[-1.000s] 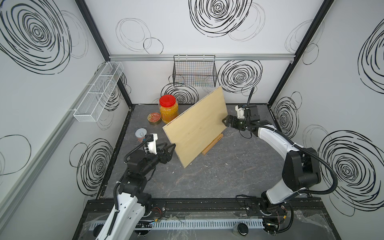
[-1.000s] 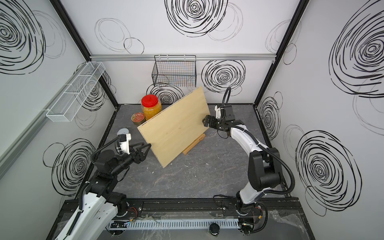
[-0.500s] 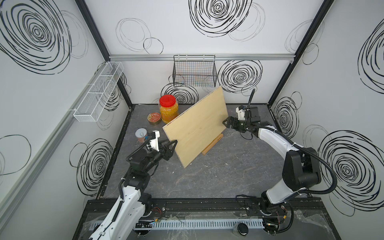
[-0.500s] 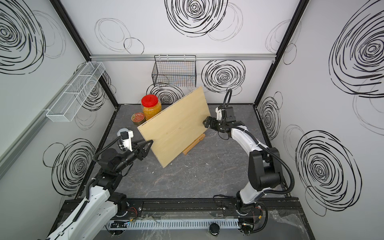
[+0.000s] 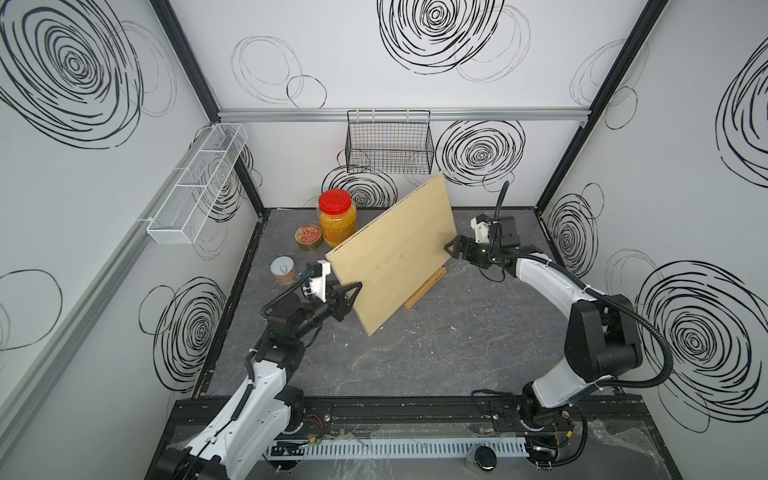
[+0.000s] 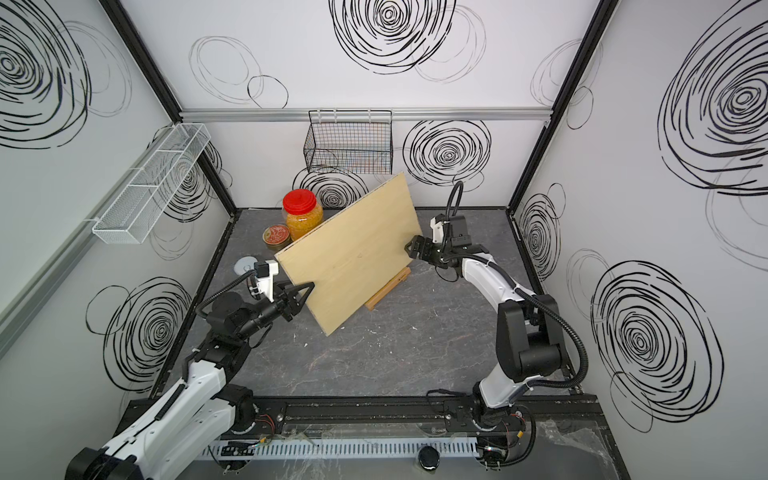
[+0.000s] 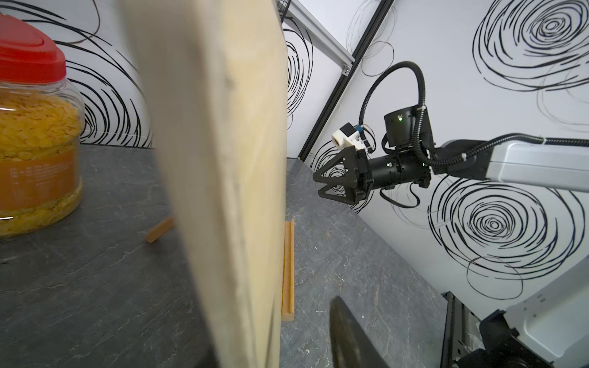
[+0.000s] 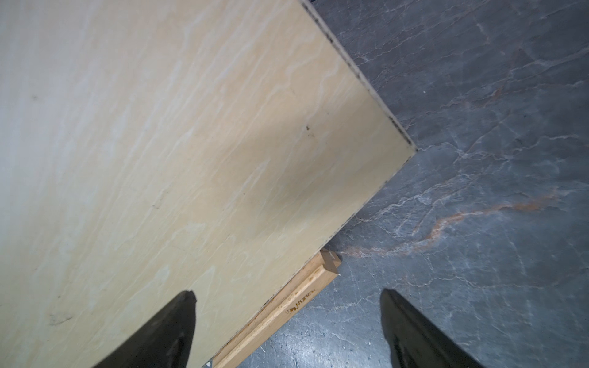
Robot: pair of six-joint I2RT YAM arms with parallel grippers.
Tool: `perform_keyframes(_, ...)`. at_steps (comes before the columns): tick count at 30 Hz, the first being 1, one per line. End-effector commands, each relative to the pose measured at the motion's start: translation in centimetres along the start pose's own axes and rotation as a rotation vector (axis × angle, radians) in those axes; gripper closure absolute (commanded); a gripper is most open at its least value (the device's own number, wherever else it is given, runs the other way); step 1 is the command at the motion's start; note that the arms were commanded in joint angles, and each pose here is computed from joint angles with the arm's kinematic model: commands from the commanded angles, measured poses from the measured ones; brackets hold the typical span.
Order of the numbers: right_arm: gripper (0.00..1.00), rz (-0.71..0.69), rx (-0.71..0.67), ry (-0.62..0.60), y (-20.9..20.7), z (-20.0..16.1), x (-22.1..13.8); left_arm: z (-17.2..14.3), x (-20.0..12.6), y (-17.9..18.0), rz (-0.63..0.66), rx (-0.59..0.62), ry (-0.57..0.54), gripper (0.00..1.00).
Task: Disassemble the easel
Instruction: Pick up the drawing board from the easel.
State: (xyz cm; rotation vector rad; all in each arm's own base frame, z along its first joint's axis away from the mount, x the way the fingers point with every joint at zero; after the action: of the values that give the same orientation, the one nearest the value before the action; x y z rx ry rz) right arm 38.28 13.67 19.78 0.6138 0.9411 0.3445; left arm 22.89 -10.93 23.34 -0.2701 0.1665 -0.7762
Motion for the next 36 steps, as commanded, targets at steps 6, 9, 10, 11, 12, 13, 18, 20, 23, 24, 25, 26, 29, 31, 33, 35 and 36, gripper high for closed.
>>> perform_keyframes(6, 0.07, 0.022, 0.012, 0.015, 0.0, -0.8, 0.4, 1.7, 0.3, -1.0, -0.057, 0.093, -0.043, 0.72)
perform_keyframes(9, 0.08, 0.033, 0.009, 0.016, 0.3, -0.9, 0.4, 1.6, 0.2, -0.9, -0.035, 0.102, -0.028, 0.8)
perform_keyframes(10, 0.08, 0.034, 0.007, 0.016, 0.3, -0.9, 0.4, 1.6, 0.2, -0.8, -0.024, 0.099, -0.023, 0.85)
perform_keyframes(11, 0.08, 0.034, 0.007, 0.017, 0.4, -1.0, 0.4, 1.7, 0.1, -0.8, -0.014, 0.102, -0.029, 0.89)
perform_keyframes(12, 0.08, 0.035, 0.005, 0.017, 0.5, -1.0, 0.4, 1.8, 0.0, -0.8, -0.009, 0.104, -0.037, 0.92)
perform_keyframes(13, 0.08, 0.032, 0.003, 0.018, 0.4, -1.1, 0.5, 2.0, -0.1, -0.9, -0.003, 0.108, -0.052, 0.95)
perform_keyframes(18, 0.08, 0.031, 0.003, 0.022, 0.3, -1.4, 0.4, 2.8, -0.2, -1.6, 0.009, 0.14, -0.126, 1.0)
perform_keyframes(20, 0.08, 0.029, 0.003, 0.021, 0.2, -1.5, 0.3, 2.8, -0.2, -1.8, 0.026, 0.138, -0.147, 1.0)
perform_keyframes(23, 0.08, 0.027, -0.002, 0.021, 0.2, -1.5, 0.2, 2.9, -0.1, -2.4, 0.018, 0.132, -0.184, 1.0)
perform_keyframes(24, 0.08, 0.026, -0.003, 0.022, 0.2, -1.6, 0.2, 3.0, -0.1, -2.6, 0.017, 0.132, -0.198, 1.0)
perform_keyframes(25, 0.08, 0.027, -0.003, 0.019, 0.2, -1.5, 0.1, 3.3, -0.2, -2.8, 0.017, 0.134, -0.217, 1.0)
perform_keyframes(26, 0.08, 0.029, -0.005, 0.018, 0.3, -1.5, 0.0, 3.5, -0.2, -3.0, 0.017, 0.134, -0.236, 1.0)
perform_keyframes(29, 0.08, 0.032, -0.006, 0.016, 0.4, -1.5, -0.1, 4.2, -0.6, -3.3, 0.036, 0.127, -0.296, 1.0)
perform_keyframes(31, 0.08, 0.034, -0.008, 0.015, 0.5, -1.4, -0.2, 4.6, -0.7, -3.2, 0.073, 0.116, -0.317, 1.0)
perform_keyframes(33, 0.08, 0.037, -0.01, 0.016, 0.6, -1.4, -0.1, 5.1, -0.9, -3.3, 0.066, 0.069, -0.355, 1.0)
perform_keyframes(35, 0.08, 0.036, -0.008, 0.022, 0.5, -1.5, 0.0, 5.6, -1.0, -3.7, 0.059, 0.052, -0.395, 1.0)
perform_keyframes(36, 0.08, 0.037, -0.007, 0.024, 0.5, -1.6, 0.1, 5.9, -1.1, -3.8, 0.056, 0.048, -0.411, 1.0)
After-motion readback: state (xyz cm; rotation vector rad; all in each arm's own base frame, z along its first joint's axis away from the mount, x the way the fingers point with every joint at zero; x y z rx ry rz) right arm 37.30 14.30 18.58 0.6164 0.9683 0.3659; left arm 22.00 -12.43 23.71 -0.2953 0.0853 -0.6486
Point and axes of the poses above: each gripper's point midway between its finger pads, its own x axis out along the fingers, its own y axis along the line the jaws close on, z = x × y, the point moved 6 cm from there along -x, back along the fingers, and after that the axes turned 9 degrees about x, right-handed, at the moved point
